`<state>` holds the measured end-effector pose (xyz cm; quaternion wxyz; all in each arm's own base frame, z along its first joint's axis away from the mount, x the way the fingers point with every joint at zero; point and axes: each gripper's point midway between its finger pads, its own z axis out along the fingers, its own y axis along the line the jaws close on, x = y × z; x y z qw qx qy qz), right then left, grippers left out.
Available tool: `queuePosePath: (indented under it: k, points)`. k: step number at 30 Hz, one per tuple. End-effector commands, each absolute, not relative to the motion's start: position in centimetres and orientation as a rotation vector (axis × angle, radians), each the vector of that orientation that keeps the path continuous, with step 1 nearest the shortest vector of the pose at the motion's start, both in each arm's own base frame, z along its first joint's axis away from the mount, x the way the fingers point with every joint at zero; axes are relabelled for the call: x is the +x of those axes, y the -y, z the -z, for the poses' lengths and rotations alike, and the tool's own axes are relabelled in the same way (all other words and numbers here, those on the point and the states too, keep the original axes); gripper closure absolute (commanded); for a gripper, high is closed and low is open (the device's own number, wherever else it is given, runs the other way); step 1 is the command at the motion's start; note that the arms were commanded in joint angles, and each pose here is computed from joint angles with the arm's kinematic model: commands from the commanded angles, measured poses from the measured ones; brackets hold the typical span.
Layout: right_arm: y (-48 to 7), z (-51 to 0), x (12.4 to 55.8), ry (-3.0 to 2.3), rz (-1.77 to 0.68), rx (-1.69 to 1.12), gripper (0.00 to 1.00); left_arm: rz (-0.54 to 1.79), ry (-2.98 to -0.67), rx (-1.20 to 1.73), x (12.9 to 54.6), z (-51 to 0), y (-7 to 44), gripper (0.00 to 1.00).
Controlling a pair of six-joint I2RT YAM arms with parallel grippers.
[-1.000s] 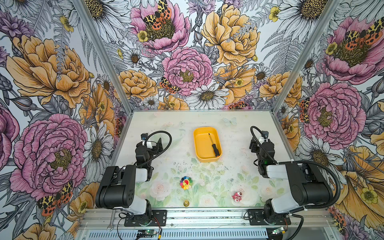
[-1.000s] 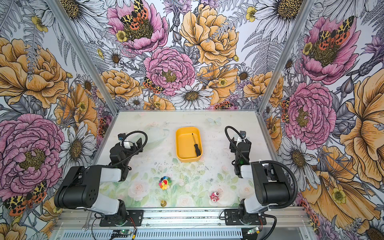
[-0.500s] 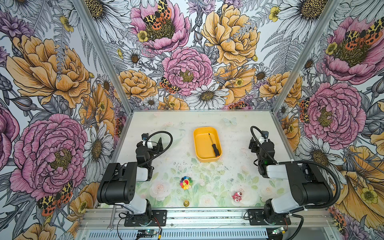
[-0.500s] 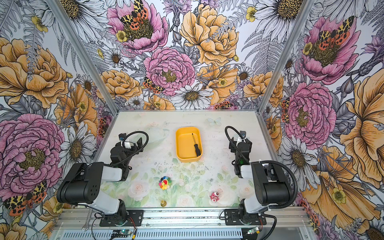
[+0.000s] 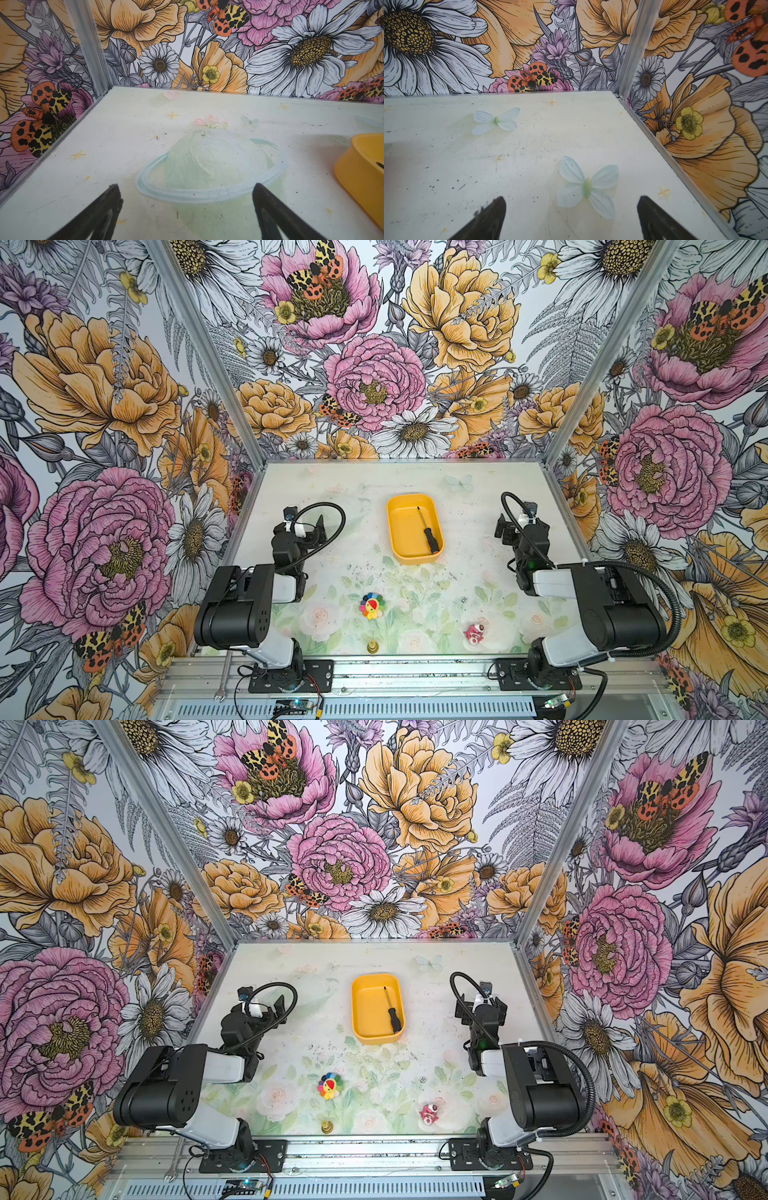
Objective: Put the screwdriver in the bin
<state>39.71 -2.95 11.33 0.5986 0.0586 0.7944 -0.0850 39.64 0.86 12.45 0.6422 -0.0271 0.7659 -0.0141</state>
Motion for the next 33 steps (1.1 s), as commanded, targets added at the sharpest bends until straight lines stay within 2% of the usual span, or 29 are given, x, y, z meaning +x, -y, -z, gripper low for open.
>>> queuePosePath:
  k: [1,33]
  points:
    - [3.03,-11.33,39.76,-1.831,0.188,0.140,0.01,0.008,-1.710,-0.045,39.75,-13.32,-0.64,0.01]
    - [3.03,-11.38,39.80,-1.829,0.186,0.142,0.00,-0.004,-1.727,-0.036,40.11,-13.22,-0.45,0.01]
